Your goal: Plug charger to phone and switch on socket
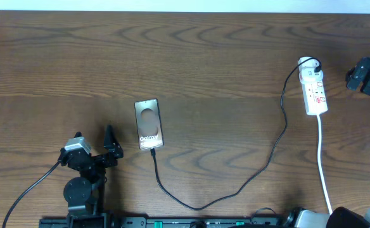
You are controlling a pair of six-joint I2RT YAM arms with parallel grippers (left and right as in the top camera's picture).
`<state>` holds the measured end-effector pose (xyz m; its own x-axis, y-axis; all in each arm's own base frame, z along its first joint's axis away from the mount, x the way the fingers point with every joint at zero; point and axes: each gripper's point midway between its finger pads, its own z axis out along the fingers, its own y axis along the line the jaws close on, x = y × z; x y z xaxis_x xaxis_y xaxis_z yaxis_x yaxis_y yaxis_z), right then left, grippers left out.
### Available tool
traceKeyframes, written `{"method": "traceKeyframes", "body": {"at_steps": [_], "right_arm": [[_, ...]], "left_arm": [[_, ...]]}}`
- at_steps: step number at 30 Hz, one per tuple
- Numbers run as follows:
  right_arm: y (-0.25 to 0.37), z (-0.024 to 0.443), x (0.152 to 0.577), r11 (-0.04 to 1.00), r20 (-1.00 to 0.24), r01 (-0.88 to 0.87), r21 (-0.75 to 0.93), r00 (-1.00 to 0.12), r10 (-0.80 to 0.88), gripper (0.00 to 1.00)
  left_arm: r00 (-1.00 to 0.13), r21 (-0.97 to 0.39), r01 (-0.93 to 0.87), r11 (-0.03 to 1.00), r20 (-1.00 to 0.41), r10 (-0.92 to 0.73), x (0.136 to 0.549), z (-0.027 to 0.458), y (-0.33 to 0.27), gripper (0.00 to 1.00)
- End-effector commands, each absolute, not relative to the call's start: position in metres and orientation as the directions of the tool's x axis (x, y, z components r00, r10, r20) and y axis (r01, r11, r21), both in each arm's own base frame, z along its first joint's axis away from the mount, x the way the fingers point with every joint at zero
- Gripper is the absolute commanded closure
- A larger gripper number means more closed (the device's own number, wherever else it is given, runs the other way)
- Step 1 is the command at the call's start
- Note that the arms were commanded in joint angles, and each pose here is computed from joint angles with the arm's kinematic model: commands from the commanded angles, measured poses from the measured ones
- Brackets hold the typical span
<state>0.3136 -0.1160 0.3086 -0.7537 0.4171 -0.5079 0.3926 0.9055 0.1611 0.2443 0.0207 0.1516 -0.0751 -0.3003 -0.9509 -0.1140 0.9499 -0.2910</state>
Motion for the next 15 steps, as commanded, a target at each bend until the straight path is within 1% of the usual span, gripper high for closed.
{"method": "traceKeyframes", "body": {"at_steps": [1,3,7,9,11,15], "right_arm": [[-0.117,0.318,0.312,0.907,-0.535,0.392,0.154,-0.738,0.410,0.01],[-0.121,0.322,0.310,0.905,-0.554,0.406,0.125,-0.729,0.403,0.01],[-0.110,0.330,0.313,0.920,-0.600,0.368,0.135,-0.709,0.372,0.01],[-0.097,0.337,0.323,0.939,-0.655,0.309,0.148,-0.681,0.328,0.01],[-0.081,0.341,0.339,0.960,-0.729,0.239,0.143,-0.630,0.266,0.01],[-0.043,0.334,0.356,0.996,-0.849,0.071,0.057,-0.522,0.086,0.01]], "left_arm": [[-0.115,-0.267,-0.167,0.949,-0.951,-0.287,0.242,0.136,0.028,0.09],[-0.115,-0.266,-0.167,0.949,-0.951,-0.287,0.242,0.136,0.028,0.09],[-0.115,-0.266,-0.167,0.949,-0.951,-0.287,0.242,0.136,0.028,0.09],[-0.115,-0.266,-0.167,0.949,-0.951,-0.287,0.242,0.136,0.028,0.09],[-0.115,-0.267,-0.167,0.949,-0.951,-0.287,0.242,0.136,0.028,0.09],[-0.115,-0.266,-0.167,0.949,-0.951,-0.287,0.242,0.136,0.028,0.09]]}}
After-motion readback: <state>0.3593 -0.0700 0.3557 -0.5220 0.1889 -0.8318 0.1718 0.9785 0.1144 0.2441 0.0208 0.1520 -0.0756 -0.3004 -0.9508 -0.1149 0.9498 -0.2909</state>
